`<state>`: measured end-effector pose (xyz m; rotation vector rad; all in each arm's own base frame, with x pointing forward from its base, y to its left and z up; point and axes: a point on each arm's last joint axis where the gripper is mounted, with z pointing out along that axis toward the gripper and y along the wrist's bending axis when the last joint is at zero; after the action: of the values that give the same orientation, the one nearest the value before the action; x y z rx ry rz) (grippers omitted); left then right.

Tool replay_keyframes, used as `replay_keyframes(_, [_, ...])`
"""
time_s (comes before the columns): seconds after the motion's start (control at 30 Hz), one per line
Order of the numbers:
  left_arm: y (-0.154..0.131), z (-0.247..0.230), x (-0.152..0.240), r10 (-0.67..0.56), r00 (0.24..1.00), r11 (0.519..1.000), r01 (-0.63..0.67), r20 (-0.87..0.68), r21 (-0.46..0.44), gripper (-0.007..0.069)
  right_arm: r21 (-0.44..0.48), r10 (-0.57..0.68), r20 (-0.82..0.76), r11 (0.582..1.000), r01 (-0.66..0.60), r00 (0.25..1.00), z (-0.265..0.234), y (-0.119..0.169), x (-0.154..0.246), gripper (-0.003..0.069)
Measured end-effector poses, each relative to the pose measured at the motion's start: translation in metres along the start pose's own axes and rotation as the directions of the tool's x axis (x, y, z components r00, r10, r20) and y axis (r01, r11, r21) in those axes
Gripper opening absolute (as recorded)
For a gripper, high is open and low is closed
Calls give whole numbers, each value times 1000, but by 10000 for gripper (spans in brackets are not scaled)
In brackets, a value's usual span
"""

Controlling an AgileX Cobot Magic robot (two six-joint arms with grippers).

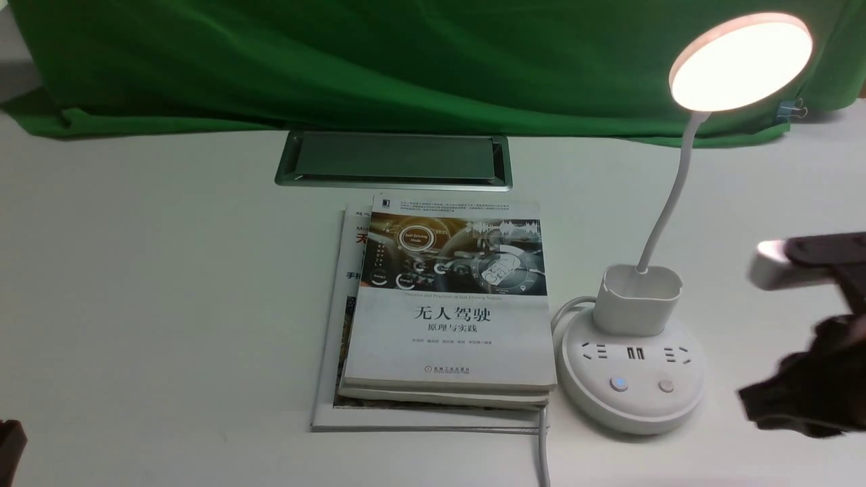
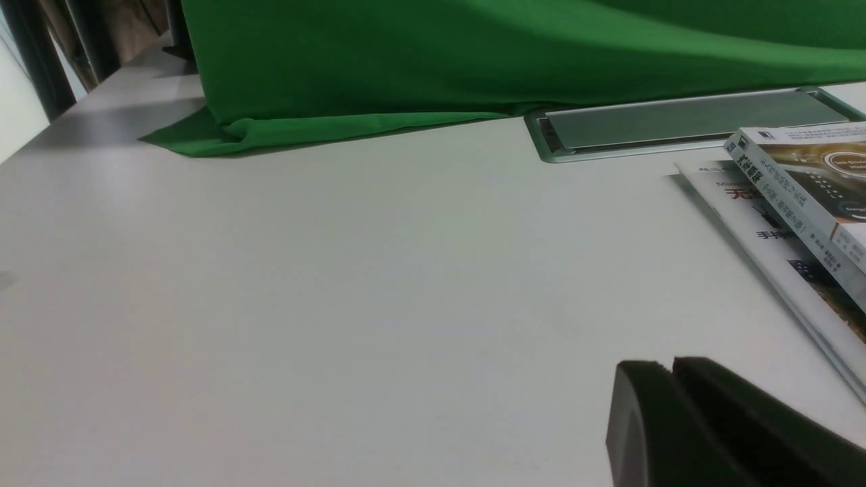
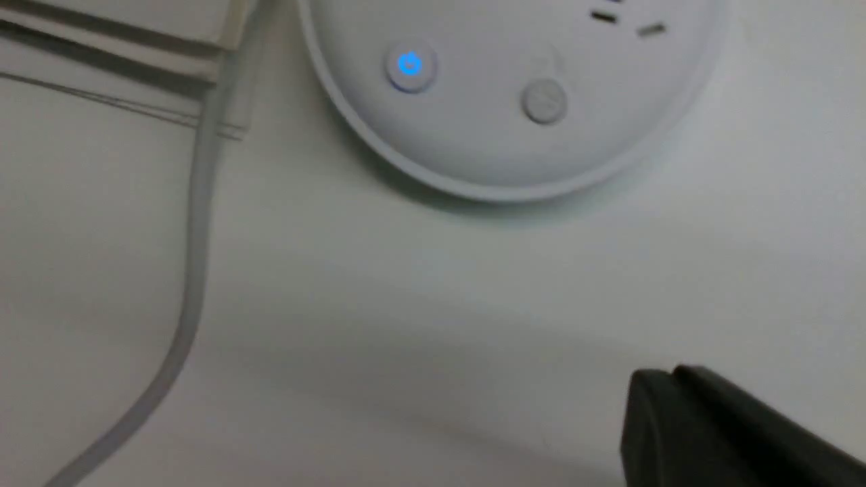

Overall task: Turn off the desk lamp on the white desktop by hand.
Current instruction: 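Press the power button on the lamp base to turn the lamp off with the right gripper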

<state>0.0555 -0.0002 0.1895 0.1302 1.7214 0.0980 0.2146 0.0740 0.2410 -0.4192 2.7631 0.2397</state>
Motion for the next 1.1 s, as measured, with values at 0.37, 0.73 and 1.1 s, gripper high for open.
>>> replay_keyframes(0.37, [0,0,0,0,1000,1000,0,0,0,20,22,-51,2,998,51,999,27,10,-39,36])
replay_keyframes(0.73, [0,0,0,0,1000,1000,0,0,0,20,30,-36,-59,999,38,998,56,7,-51,36])
replay_keyframes(1.1, [0,0,0,0,1000,1000,0,0,0,20,19,1,-52,1000,0,999,70,7,-54,36])
